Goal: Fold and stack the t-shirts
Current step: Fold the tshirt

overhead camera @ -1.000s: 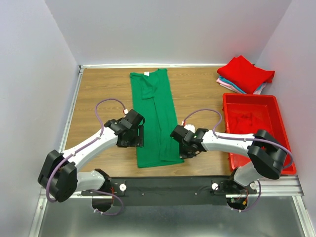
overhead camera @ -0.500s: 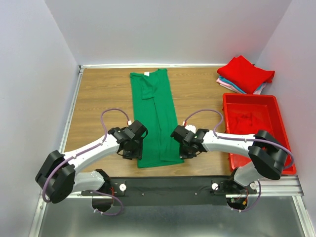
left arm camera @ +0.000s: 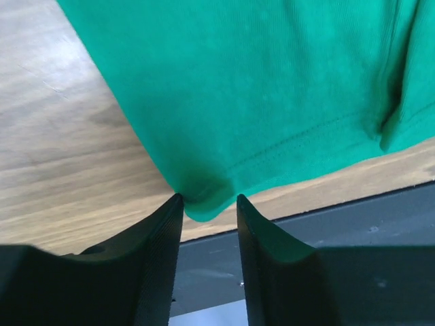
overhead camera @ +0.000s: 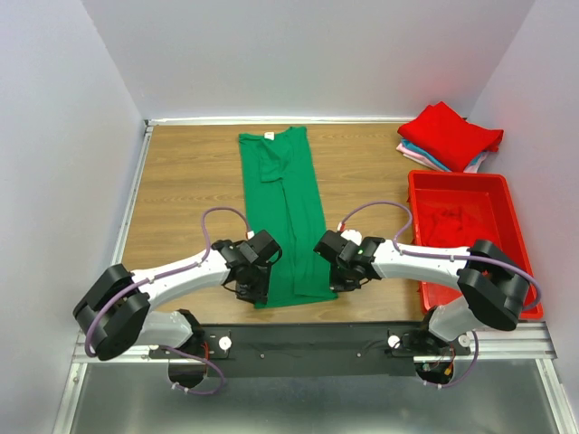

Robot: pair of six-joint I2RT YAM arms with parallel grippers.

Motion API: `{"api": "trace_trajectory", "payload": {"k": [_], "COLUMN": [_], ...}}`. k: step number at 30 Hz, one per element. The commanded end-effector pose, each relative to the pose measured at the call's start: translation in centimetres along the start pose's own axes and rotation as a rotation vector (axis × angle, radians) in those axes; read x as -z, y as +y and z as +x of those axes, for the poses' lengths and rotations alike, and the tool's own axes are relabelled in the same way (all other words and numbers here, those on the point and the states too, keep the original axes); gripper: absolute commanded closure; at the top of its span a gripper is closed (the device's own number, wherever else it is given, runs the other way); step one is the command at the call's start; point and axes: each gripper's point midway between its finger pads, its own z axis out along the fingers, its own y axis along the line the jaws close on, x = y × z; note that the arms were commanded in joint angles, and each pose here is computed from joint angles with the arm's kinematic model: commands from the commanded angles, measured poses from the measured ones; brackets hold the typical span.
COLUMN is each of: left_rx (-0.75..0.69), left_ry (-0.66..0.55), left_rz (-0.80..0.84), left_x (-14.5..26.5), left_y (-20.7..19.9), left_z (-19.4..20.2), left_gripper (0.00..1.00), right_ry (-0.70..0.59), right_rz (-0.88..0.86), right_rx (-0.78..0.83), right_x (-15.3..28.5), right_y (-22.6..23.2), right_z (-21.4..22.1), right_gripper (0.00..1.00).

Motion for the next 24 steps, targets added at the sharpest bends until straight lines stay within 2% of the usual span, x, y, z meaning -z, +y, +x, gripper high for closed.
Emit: {"api": "trace_trajectory", "payload": {"k": [1,16,24], "left_rx": [0.044,0.075,0.063], "left_ry": [0.008,-0.009,-0.013], "left_rz": [0.044,-0.047,-0.101], "left_x": [0.3,0.4,-0.1], "left_y": [-0.9,0.1,0.6], "left_z": [0.9,1.2,0.6], "left_gripper": [0.57,0.57,0.61], "right_ry": [0.044,0.041,0.028], "right_rz": [0.064,0.064,0.061], "right_rx": [-0.014,-0.012,-0.008], "right_x": [0.2,0.5,0.7], "right_y": [-2.0,-2.0,-1.9], "right_z": [1.4,1.2,0.9], "right_gripper": [0.98,0.98,0.98]}}
